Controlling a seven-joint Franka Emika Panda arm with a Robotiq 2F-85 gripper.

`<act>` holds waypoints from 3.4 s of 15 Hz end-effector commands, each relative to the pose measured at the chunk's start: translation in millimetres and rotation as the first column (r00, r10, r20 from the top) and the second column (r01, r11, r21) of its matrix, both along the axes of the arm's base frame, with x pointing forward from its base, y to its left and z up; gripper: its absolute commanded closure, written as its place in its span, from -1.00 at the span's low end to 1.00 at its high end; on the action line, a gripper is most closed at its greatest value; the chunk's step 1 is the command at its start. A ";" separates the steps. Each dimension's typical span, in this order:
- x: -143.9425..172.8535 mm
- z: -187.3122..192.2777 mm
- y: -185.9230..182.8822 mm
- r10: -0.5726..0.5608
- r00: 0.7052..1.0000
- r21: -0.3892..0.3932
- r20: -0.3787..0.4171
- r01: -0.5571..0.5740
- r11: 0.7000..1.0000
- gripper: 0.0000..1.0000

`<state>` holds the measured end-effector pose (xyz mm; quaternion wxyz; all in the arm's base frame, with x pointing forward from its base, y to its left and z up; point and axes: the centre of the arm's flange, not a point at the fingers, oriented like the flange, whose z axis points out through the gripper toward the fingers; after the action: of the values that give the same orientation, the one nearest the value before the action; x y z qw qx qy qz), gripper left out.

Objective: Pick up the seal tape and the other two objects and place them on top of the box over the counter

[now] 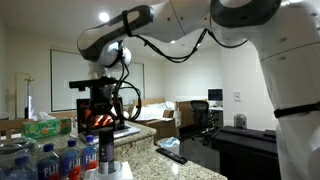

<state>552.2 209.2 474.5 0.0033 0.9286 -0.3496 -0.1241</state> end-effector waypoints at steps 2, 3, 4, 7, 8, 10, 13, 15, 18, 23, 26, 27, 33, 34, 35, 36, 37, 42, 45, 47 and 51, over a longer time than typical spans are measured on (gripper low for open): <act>-9.2 8.3 -6.6 -0.034 0.999 0.028 0.017 0.034 0.999 -1.00; -13.0 14.8 -10.0 -0.038 0.999 0.031 0.034 0.037 0.999 -1.00; -16.4 22.1 -14.1 -0.045 0.998 0.035 0.052 0.043 0.998 -1.00; -32.9 60.6 -46.0 -0.085 0.988 0.066 0.126 0.077 0.995 -1.00; -38.3 75.3 -66.2 -0.110 0.983 0.074 0.146 0.100 0.992 -1.00; -48.8 95.1 -110.8 -0.168 0.970 0.088 0.174 0.155 0.984 -1.00; -47.2 99.3 -191.4 -0.182 0.973 0.049 0.145 0.176 0.983 -1.00; -43.5 79.7 -243.3 -0.121 0.990 0.009 0.072 0.121 0.993 -1.00; -35.6 48.6 -306.9 0.024 1.000 0.022 -0.014 -0.024 0.999 -1.00; -37.4 21.3 -334.4 0.063 0.997 0.041 -0.050 -0.061 0.997 -1.00; -32.5 20.9 -331.5 0.078 0.995 0.042 -0.055 -0.076 0.996 -1.00; -32.2 22.7 -330.8 0.080 0.995 0.042 -0.053 -0.078 0.996 -1.00; -6.7 4.7 -335.3 0.109 0.992 -0.118 -0.065 -0.116 0.986 -1.00; 1.0 -7.8 -339.7 0.135 0.988 -0.145 -0.068 -0.144 0.979 -1.00; 7.7 -21.3 -340.5 0.158 0.983 -0.153 -0.091 -0.171 0.973 -1.00; 13.4 -38.6 -341.1 0.170 0.980 -0.170 -0.101 -0.186 0.968 -1.00; 18.9 -50.6 -343.4 0.192 0.974 -0.177 -0.116 -0.211 0.961 -1.00; 29.9 -110.4 -370.0 0.300 0.947 -0.177 -0.114 -0.316 0.932 -1.00; 31.3 -129.2 -390.7 0.439 0.896 -0.197 -0.069 -0.444 0.874 -1.00; 26.8 -136.1 -398.9 0.526 0.849 -0.186 -0.051 -0.526 0.830 -1.00; 24.9 -140.1 -394.2 0.680 0.731 -0.136 -0.060 -0.680 0.720 -1.00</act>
<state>587.2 -187.3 332.4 0.1193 0.9866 -0.0667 -0.0888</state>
